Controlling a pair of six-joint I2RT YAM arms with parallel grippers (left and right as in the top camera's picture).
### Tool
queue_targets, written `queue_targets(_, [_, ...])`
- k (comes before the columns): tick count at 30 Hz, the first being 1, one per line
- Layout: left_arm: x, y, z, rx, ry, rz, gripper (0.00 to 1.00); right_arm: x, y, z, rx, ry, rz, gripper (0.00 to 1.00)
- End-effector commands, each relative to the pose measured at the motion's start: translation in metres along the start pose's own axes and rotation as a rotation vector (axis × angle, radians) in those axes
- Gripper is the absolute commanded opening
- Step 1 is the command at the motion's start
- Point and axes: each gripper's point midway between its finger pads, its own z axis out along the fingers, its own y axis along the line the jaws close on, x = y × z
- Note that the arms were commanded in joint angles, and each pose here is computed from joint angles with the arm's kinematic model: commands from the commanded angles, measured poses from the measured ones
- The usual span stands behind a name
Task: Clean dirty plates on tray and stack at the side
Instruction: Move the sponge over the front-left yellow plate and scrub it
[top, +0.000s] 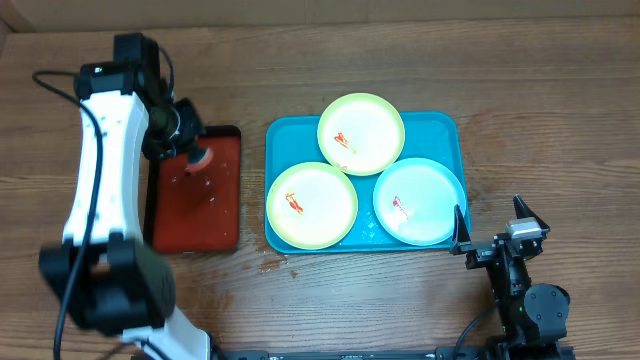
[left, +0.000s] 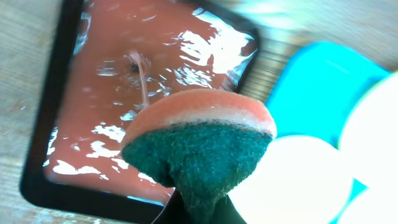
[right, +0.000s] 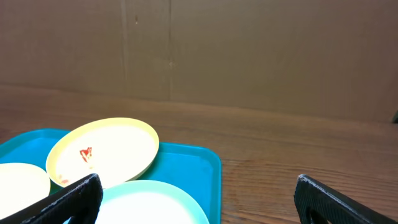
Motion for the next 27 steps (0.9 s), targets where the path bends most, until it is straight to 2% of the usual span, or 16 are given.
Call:
queue_targets(1, [0.047, -0.068, -0.032, 0.145, 0.022, 0.243, 0.04, 0.002, -0.001, 0.0, 0.006, -0.004, -0.004, 1.0])
queue_targets(7, [0.119, -0.134, 0.008, 0.157, 0.108, 0.497, 0.04, 0.002, -0.001, 0.0, 0.006, -0.004, -0.004, 1.0])
queue_targets(13, [0.162, -0.157, 0.079, 0.079, 0.032, 0.625, 0.04, 0.002, -0.001, 0.0, 0.006, -0.004, -0.004, 1.0])
queue_targets(19, [0.167, -0.139, 0.119, -0.005, -0.036, 0.538, 0.04, 0.002, -0.001, 0.0, 0.006, -0.004, -0.004, 1.0])
queue_targets(27, [0.161, -0.145, 0.144, 0.061, -0.106, 0.464, 0.05, 0.002, -0.001, 0.0, 0.006, -0.004, -0.004, 1.0])
